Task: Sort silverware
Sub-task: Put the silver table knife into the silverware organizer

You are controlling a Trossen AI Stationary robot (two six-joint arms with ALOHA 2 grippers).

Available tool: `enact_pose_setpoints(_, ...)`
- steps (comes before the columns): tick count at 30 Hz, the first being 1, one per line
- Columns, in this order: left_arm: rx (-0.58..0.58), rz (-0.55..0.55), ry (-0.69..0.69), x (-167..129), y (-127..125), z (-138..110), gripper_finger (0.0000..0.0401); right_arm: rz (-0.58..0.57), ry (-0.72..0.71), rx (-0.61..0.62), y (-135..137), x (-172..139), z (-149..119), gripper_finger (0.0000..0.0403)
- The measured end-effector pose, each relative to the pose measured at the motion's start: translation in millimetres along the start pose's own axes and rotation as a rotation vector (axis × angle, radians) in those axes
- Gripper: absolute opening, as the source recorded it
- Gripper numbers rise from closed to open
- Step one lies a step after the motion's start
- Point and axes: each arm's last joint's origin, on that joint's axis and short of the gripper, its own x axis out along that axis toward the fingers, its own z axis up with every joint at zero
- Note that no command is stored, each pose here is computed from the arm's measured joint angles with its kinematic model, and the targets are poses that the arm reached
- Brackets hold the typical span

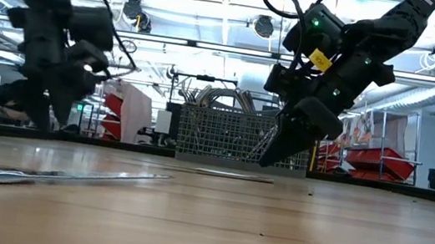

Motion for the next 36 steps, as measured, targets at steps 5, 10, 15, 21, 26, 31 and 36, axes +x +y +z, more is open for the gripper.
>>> enact_pose_setpoints(5, -0.096, -0.135, -0.119, -4.7, -10.0, -12.2, 0.0157, 0.000, 0.008, 0.003, 0.0, 0.0, -0.7, 0.0000)
enact_pose_setpoints(10, -0.171, -0.183, -0.207, -4.5, -17.3, -24.4, 0.0157, -0.001, 0.030, 0.005, -0.1, 0.0, -2.9, 0.0000)
enact_pose_setpoints(15, -0.220, -0.201, -0.175, 8.0, -19.1, -43.5, 0.0157, -0.001, 0.038, 0.001, -0.1, -0.1, -3.7, 0.0000)
enact_pose_setpoints(21, -0.242, -0.192, -0.213, 16.0, -25.4, -67.2, 0.0157, 0.022, 0.038, -0.018, 0.5, -0.1, -3.6, 0.0000)
enact_pose_setpoints(26, -0.275, -0.207, -0.265, 19.1, -28.0, -80.7, 0.0157, 0.025, 0.037, -0.054, 1.2, -0.1, -3.6, 0.0000)
enact_pose_setpoints(31, -0.296, -0.198, -0.315, 23.5, -27.7, -87.2, 0.0157, 0.028, 0.060, -0.058, 1.7, 7.6, -8.0, 0.0000)
enact_pose_setpoints(36, -0.304, -0.179, -0.320, 28.4, -27.6, -89.1, 0.0157, 0.059, 0.055, -0.041, 5.2, 19.1, -10.4, 0.0000)
